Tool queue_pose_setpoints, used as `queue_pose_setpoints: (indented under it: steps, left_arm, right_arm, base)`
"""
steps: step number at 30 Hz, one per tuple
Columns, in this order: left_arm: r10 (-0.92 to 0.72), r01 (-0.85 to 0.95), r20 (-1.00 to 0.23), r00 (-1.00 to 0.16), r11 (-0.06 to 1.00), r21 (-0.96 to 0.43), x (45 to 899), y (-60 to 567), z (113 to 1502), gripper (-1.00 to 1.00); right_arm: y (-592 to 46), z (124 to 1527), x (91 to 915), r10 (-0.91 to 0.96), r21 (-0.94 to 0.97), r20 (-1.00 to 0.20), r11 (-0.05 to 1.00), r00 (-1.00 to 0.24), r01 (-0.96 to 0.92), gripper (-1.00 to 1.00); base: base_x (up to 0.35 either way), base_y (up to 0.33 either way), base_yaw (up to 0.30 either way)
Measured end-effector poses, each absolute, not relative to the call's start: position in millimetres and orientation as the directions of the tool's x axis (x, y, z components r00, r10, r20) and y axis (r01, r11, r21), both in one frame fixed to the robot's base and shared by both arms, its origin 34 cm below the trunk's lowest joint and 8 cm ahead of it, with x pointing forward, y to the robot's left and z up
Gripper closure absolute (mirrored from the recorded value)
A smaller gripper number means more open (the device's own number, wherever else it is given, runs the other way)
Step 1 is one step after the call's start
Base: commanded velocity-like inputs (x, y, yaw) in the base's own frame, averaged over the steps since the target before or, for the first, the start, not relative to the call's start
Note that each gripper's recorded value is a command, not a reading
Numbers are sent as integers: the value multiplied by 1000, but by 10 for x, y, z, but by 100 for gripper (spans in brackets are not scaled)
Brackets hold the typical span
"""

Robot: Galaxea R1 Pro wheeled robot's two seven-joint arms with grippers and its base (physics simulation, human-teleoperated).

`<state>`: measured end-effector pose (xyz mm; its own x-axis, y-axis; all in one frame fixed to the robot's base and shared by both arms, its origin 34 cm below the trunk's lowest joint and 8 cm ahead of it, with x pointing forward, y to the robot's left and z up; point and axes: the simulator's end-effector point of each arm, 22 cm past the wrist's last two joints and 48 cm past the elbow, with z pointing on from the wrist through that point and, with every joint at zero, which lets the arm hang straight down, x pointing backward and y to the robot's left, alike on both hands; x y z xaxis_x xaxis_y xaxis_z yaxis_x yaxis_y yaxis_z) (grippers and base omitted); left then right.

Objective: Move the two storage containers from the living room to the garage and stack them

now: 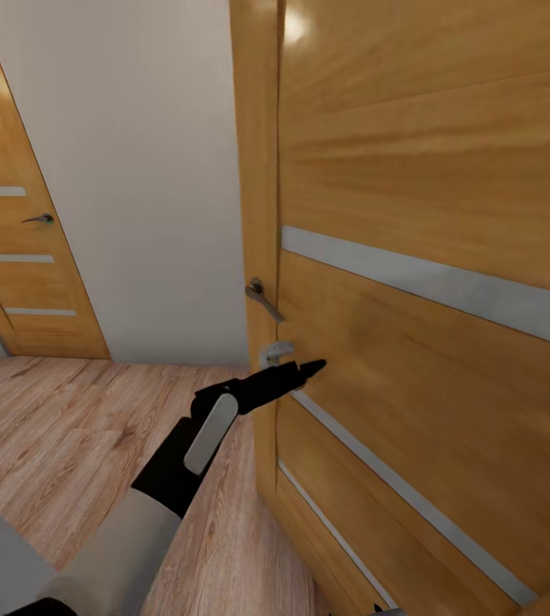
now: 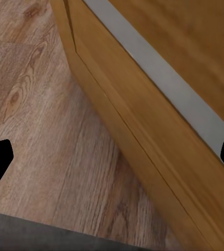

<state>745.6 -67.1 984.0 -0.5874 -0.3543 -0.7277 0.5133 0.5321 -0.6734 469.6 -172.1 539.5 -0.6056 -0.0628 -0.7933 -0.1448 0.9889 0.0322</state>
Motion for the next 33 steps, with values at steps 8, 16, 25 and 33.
queue_pose_setpoints:
  steps: [8, 16, 25, 33]
  left_arm:
    - [-394, 527, -706, -589, 475, -705, 7427, -712, 10064, -100]
    - [-383, 537, -696, -607, 448, -715, 7338, -831, 10073, -100]
    - [-291, 587, -682, -671, 352, -729, 6856, -1369, 10032, -100]
    - [-283, 602, -685, -672, 330, -727, 6775, -1439, 10096, -100]
  right_arm:
    - [-1721, 5395, 4696, -63, 32, -793, 989, -606, -145, -100]
    - [-1720, 5394, 4696, -63, 32, -793, 989, -606, -145, -100]
    - [-1721, 5394, 4696, -63, 32, -793, 989, -606, -145, -100]
    - [-1722, 5393, 4696, -63, 32, -793, 989, -606, -145, -100]
  base:
    - [0, 0, 0]
    - [0, 0, 0]
    - [0, 0, 0]
    - [0, 0, 0]
